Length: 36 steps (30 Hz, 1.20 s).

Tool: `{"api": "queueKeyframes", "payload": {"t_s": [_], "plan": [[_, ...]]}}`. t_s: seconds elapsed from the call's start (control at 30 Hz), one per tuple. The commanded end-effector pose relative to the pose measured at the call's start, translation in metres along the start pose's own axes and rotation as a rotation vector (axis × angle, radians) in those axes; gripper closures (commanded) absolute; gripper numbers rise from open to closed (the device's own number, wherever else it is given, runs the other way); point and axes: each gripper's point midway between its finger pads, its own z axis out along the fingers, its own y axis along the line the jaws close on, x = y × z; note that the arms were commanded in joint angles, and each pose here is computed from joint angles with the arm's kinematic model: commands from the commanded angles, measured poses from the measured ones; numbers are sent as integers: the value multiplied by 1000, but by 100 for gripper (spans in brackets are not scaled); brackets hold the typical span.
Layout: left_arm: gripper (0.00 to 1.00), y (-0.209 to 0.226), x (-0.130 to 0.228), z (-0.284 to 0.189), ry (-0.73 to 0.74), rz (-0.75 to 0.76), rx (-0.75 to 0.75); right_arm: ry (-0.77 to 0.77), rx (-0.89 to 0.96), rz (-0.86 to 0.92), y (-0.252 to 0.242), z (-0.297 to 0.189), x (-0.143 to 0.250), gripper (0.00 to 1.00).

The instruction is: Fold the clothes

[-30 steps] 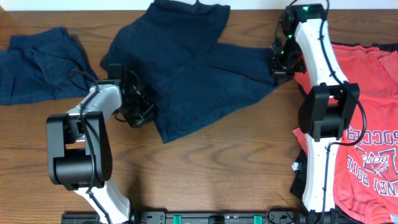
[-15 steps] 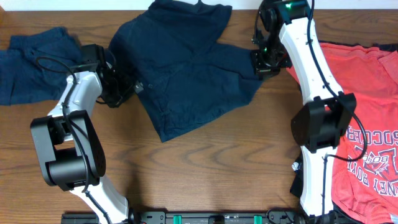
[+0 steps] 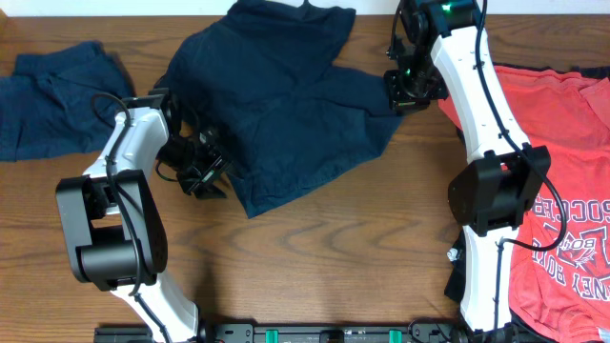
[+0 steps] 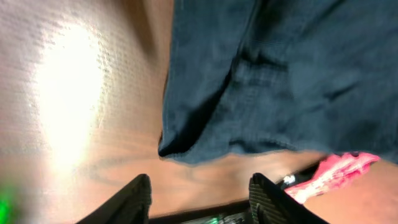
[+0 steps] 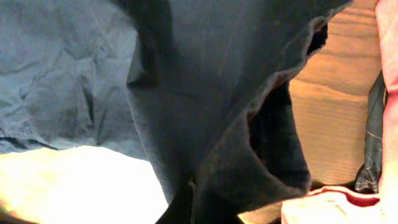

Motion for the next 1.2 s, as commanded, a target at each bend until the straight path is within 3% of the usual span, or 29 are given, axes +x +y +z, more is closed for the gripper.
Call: {"api": "queueKeyframes", "payload": {"t_s": [0.0, 0.33, 0.57, 0.83, 1.17], "plan": [[44, -13, 19, -5, 27, 47, 23, -35, 10, 11, -4, -6, -5, 99], [40, -37, 74, 45, 125, 122, -117, -80, 6, 14, -10, -8, -17, 99], [27, -41, 78, 76, 64, 106, -177, -68, 9, 4, -14, -8, -14, 99], [25, -12, 64, 111, 14, 69, -175, -57, 9, -17, -14, -8, -11, 99], [20, 16, 8, 100, -311, -28, -341, -49, 10, -25, -17, -8, -10, 99]]}}
